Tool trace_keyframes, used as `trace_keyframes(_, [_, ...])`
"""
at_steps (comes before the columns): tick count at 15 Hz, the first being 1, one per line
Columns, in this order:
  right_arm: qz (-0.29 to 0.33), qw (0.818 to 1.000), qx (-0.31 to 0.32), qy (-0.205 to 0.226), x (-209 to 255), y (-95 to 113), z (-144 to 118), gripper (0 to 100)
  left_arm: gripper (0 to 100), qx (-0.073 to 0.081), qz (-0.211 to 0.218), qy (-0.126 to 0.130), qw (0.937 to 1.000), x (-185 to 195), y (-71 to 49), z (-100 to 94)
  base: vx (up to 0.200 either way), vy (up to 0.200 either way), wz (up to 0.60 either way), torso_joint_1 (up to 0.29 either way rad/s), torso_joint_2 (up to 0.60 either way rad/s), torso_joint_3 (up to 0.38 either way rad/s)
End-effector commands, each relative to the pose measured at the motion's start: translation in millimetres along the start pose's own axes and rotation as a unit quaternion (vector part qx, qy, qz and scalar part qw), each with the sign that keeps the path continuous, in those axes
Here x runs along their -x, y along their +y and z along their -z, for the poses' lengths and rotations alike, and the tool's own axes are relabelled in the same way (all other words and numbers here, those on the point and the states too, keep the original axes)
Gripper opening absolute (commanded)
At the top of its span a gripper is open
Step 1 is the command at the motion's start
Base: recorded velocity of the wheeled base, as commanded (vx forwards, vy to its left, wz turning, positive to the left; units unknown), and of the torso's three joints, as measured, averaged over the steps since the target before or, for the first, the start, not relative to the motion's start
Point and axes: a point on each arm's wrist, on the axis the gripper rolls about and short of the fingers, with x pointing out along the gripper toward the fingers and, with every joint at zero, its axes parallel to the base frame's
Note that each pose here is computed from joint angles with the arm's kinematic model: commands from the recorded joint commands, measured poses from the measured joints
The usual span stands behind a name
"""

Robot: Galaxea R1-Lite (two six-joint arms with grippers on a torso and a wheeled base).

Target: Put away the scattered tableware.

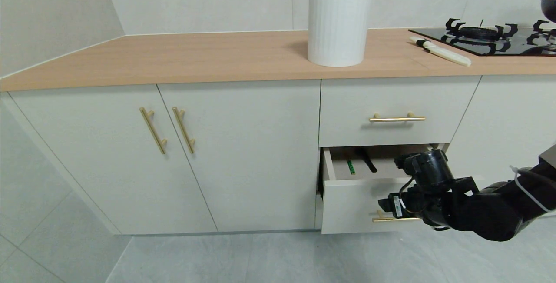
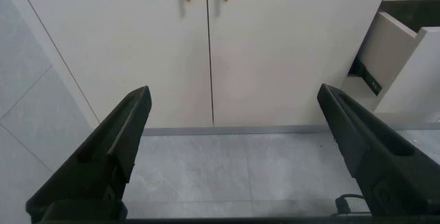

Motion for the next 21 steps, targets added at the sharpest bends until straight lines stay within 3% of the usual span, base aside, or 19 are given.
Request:
trace_keyframes(1, [0.008,1.000,-0.014,-0.007,-16,-5,2,100,100,0.000,0.000,0.001,1.0000,0,0.0,-0.1,0.000,0.000,0.00,0.000,0.00,0.000])
trace_keyframes(3, [0.006,0.998,-0.033,-0.045,-23,-8,-4,100,100,0.000,0.000,0.001,1.0000,0,0.0,-0.1,0.000,0.000,0.00,0.000,0.00,0.000])
trace_keyframes(16, [0.011,0.983,-0.083,-0.161,-75,-17,-3,100,100,0.000,0.000,0.001,1.0000,0,0.0,-0.1,0.000,0.000,0.00,0.000,0.00,0.000])
trace_keyframes(21, [0.016,0.980,-0.094,-0.176,-88,-15,-10,100,100,0.000,0.000,0.001,1.0000,0,0.0,-0.1,0.000,0.000,0.00,0.000,0.00,0.000])
